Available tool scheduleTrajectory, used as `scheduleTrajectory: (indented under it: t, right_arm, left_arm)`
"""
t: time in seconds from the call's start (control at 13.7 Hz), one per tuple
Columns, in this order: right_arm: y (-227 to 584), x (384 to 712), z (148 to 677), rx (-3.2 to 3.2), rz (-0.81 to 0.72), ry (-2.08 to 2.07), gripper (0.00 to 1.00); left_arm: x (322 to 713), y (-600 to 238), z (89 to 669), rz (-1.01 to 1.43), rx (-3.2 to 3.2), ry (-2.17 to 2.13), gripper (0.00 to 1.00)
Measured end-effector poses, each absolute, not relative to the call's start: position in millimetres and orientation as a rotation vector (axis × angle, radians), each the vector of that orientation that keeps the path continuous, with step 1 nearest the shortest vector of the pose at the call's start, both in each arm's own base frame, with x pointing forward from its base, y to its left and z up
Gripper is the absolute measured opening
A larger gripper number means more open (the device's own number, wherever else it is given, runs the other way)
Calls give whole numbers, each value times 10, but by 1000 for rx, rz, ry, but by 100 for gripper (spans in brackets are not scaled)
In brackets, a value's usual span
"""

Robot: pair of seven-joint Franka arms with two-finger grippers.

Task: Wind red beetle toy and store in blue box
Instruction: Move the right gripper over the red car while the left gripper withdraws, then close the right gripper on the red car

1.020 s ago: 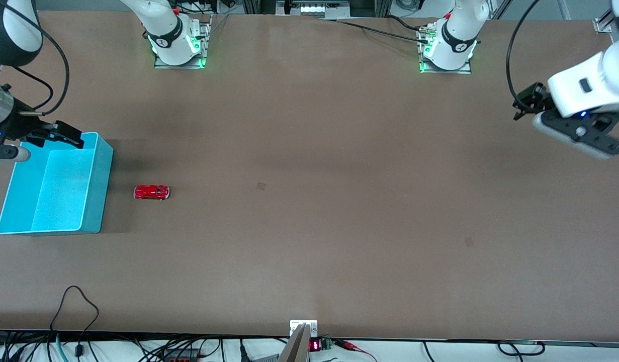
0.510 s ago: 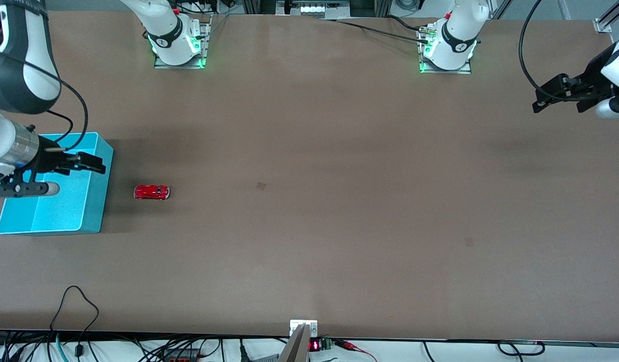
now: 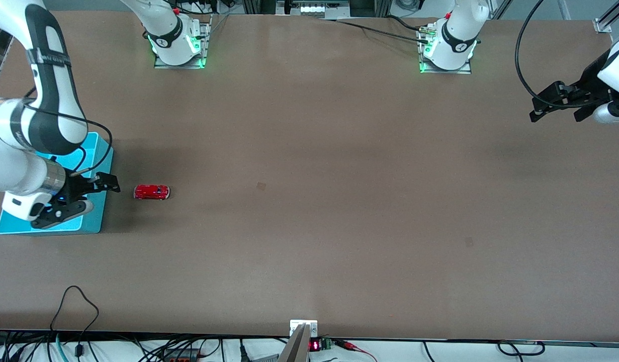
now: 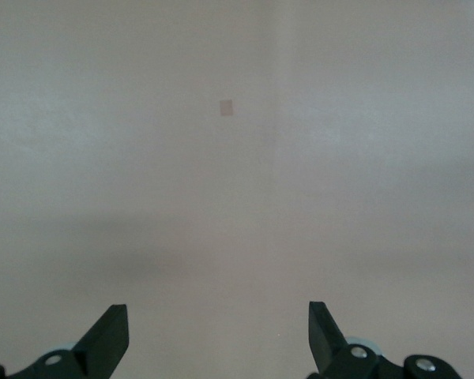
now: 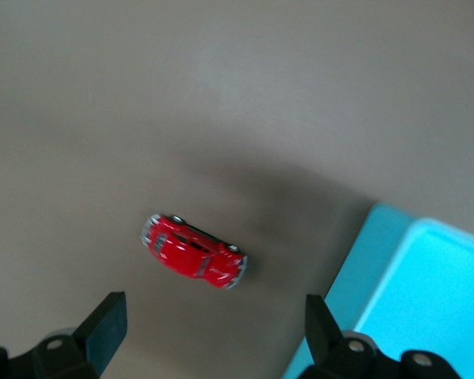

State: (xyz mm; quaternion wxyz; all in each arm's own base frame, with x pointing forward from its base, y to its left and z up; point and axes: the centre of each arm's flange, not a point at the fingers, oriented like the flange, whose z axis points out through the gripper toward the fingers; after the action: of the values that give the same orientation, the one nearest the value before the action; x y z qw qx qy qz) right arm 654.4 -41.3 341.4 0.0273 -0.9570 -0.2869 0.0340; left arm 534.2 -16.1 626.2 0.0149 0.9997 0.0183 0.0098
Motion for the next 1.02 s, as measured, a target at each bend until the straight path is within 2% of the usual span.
scheduleTrajectory:
  t: [0.51, 0.73, 1.02]
  right_arm:
    - [-145, 6297, 2746, -2552, 70, -1720, 100]
    - [16, 6202, 2521, -2483, 32, -1854, 100]
    - [3, 6045, 2207, -2422, 61, -1913, 100]
  left_arm:
    - [5406, -191, 6295, 45, 3110, 48, 100]
    - [5437, -194, 6287, 45, 3110, 48, 100]
    - [5449, -202, 6277, 42, 3110, 45, 100]
